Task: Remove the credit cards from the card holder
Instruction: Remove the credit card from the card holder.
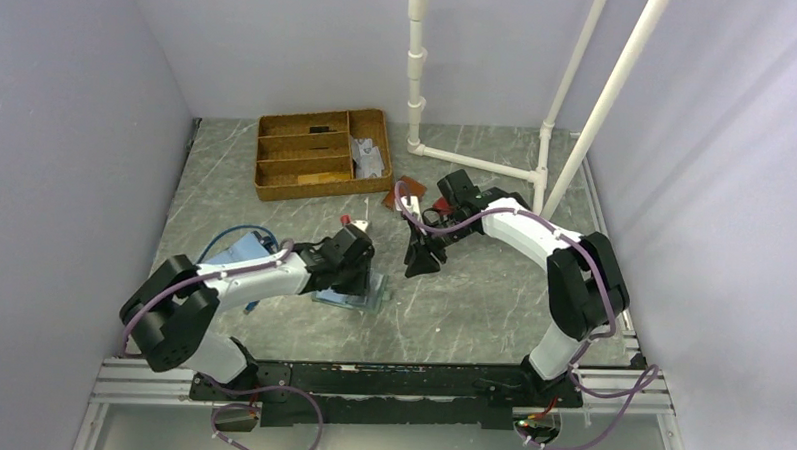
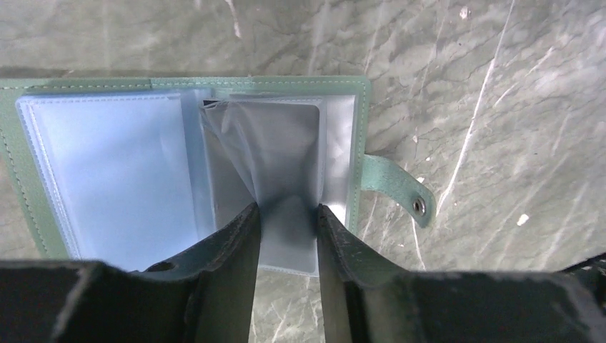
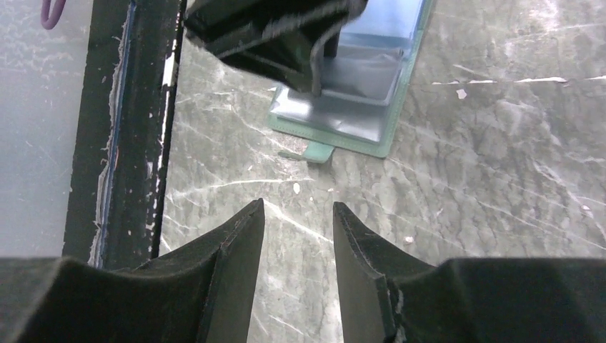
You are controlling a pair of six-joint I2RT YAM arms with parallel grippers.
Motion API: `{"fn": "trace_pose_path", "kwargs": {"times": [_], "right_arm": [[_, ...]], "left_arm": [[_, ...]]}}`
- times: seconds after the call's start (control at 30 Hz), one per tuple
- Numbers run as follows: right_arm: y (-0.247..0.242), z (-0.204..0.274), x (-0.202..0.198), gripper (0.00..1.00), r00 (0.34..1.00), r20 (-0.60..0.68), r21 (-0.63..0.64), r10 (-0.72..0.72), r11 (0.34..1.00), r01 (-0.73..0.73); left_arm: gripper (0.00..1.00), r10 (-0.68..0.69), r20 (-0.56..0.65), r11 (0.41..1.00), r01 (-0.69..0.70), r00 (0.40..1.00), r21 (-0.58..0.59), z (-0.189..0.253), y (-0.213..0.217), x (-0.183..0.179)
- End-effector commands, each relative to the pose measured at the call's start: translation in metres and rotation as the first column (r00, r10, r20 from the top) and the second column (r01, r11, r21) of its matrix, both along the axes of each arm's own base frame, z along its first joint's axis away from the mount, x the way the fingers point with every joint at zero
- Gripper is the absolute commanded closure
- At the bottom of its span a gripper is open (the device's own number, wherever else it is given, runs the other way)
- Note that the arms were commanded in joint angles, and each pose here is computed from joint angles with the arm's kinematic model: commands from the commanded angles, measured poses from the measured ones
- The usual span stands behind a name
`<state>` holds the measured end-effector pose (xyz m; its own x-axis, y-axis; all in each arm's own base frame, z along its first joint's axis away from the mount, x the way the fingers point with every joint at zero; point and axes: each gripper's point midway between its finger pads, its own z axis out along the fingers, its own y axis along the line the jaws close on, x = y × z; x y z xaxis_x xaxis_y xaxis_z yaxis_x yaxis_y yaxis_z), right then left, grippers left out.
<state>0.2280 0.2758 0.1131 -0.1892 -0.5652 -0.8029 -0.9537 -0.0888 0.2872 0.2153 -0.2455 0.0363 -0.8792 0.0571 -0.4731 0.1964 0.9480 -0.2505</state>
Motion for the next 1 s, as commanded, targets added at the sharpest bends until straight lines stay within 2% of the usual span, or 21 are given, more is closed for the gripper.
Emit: {"fn": "trace_pose_path", "kwargs": {"times": [0.0, 0.2, 0.53, 0.77, 0.97], "right_arm": [[0.015, 0.007, -0.001, 0.58, 1.000, -0.012, 0.043, 0.018, 0.999, -0.017], [0.026, -0.001, -0.006, 0.58, 0.998, -0.066, 0.027, 0.017, 1.000, -0.016], [0.037, -0.011, -0.009, 0.59, 0.990, -0.144, 0.010, 0.002, 1.000, 0.000], [0.052, -0.001, -0.013, 0.60, 0.953, -0.302, 0.051, -0.038, 0.997, 0.056], [0.063, 0.010, -0.004, 0.66, 0.915, -0.385, 0.046, -0.122, 0.988, 0.151]], "left_arm": [[0.66, 0.041, -0.029, 0.992, -0.044, 0.999, -0.118, 0.009, 0.006, 0.001], [0.74, 0.076, -0.017, 0.986, -0.078, 0.997, -0.145, 0.022, 0.023, 0.004], [0.99, 0.128, -0.009, 0.979, -0.128, 0.992, -0.157, 0.034, 0.049, 0.005], [1.00, 0.102, -0.005, 0.959, -0.099, 0.995, -0.267, 0.046, 0.035, 0.008], [1.00, 0.069, -0.022, 0.933, -0.072, 0.997, -0.353, 0.046, 0.016, 0.010]]}}
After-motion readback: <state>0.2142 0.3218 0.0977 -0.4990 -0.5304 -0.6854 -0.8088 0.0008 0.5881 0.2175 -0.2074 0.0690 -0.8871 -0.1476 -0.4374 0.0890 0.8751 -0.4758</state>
